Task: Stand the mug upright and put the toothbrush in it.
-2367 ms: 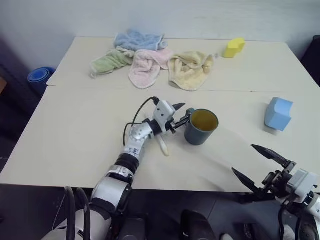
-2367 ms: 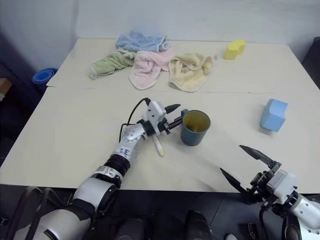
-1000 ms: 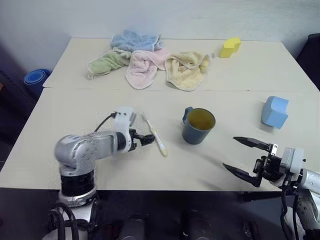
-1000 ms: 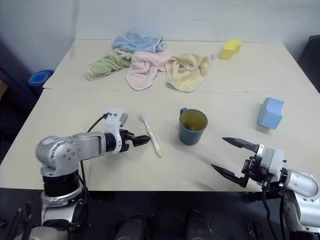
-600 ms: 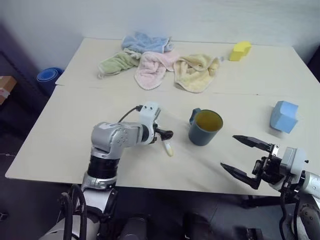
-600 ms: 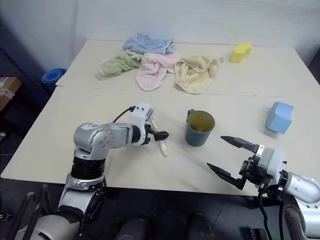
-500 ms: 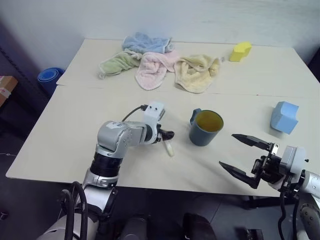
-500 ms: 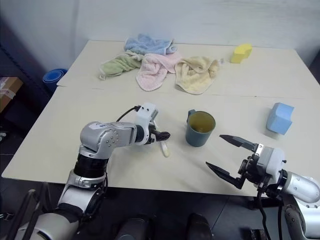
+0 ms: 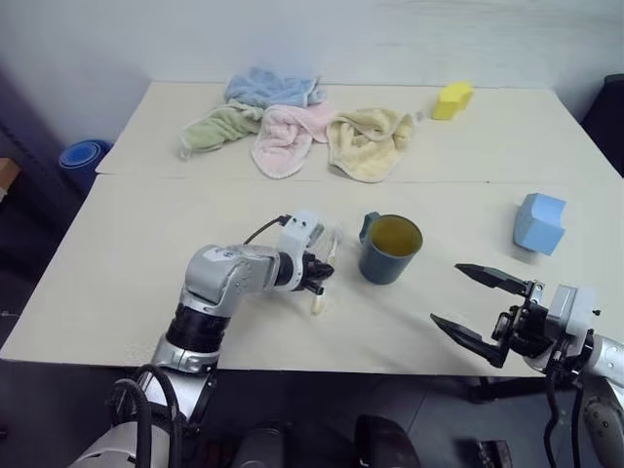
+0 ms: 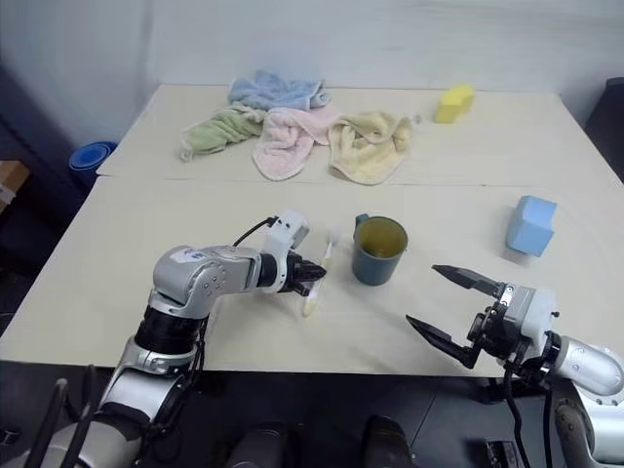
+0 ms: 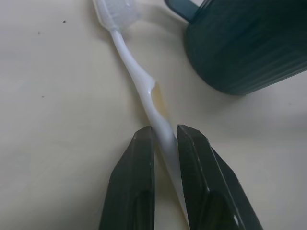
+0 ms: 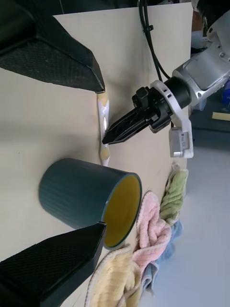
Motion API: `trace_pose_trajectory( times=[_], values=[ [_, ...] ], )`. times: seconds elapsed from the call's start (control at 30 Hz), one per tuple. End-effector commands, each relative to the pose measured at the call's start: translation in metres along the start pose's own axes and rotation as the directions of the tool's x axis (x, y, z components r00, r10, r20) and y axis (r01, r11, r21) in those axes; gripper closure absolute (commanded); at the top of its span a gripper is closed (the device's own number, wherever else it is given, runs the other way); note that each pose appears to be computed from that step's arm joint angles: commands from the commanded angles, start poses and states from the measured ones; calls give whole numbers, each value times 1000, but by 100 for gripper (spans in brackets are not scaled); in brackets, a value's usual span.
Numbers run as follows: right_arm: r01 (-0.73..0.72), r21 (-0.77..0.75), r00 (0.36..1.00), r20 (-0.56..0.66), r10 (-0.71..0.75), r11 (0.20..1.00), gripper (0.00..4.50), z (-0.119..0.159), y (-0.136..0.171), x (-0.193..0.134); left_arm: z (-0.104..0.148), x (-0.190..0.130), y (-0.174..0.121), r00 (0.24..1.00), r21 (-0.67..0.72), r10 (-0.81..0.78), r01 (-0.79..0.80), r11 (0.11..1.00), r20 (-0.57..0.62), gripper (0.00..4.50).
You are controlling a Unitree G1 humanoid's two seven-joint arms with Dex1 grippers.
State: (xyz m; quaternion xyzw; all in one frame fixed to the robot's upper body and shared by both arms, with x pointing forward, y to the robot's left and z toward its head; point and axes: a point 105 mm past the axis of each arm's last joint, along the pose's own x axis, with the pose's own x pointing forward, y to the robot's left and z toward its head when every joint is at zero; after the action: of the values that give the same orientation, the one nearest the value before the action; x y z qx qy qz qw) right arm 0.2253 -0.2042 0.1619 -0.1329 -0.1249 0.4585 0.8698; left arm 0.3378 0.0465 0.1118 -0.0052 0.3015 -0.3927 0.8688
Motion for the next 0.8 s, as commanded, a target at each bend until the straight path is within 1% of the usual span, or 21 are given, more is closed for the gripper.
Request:
trace_pose_trajectory(
  times=[0.03,0.07,0.2,0.23,0.27,0.33,0.43,0.5,0.53,0.57,0.6,0.63,0.7,0.73,0.77,0.8],
  values=[
    [26,-42,999,28,-24,999,0,8,-4,-6,-8,-10,17,999,-80,-11,15,997,49,413],
    [30,-43,999,25,-29,999,0,7,-4,-9,-4,-15,19,997,-85,-29,35,996,69,421],
    [45,-43,999,2,-45,998,0,4,-1,-22,25,-34,31,973,-42,-57,68,997,224,444],
    [54,-44,999,-4,-55,998,0,2,-1,-27,39,-41,33,946,-27,-79,92,995,313,447],
    [66,-46,998,-11,-66,997,0,0,-1,-32,46,-49,37,929,10,-96,99,995,357,447],
    [83,-48,996,-20,-84,995,0,-2,-1,-41,50,-55,43,913,64,-123,106,992,389,447],
    [92,-46,995,-30,-94,995,0,-9,2,-51,59,-56,40,881,109,-175,141,984,439,447],
    [98,-46,994,-36,-100,994,0,-13,2,-56,59,-53,41,895,130,-178,136,982,410,447],
    [106,-46,993,-39,-108,993,0,-15,2,-60,55,-51,44,918,162,-175,124,979,356,447],
    [111,-46,993,-43,-113,993,0,-18,2,-63,48,-48,49,947,211,-157,99,972,280,419],
    [116,-45,992,-49,-118,992,0,-21,3,-68,44,-47,53,967,231,-138,87,969,214,408],
    [118,-45,991,-52,-120,992,0,-23,4,-71,40,-46,54,978,248,-132,89,965,160,385],
    [121,-44,991,-58,-124,992,0,-27,7,-76,40,-47,52,988,252,-120,93,963,97,332],
    [122,-43,990,-60,-125,992,0,-29,9,-78,41,-46,50,991,268,-110,85,960,78,296],
    [123,-42,990,-60,-126,991,0,-30,10,-80,42,-45,50,994,267,-89,69,961,64,273],
    [124,-42,990,-60,-126,991,0,-32,12,-82,38,-42,54,999,262,-32,27,965,16,251]
  ],
)
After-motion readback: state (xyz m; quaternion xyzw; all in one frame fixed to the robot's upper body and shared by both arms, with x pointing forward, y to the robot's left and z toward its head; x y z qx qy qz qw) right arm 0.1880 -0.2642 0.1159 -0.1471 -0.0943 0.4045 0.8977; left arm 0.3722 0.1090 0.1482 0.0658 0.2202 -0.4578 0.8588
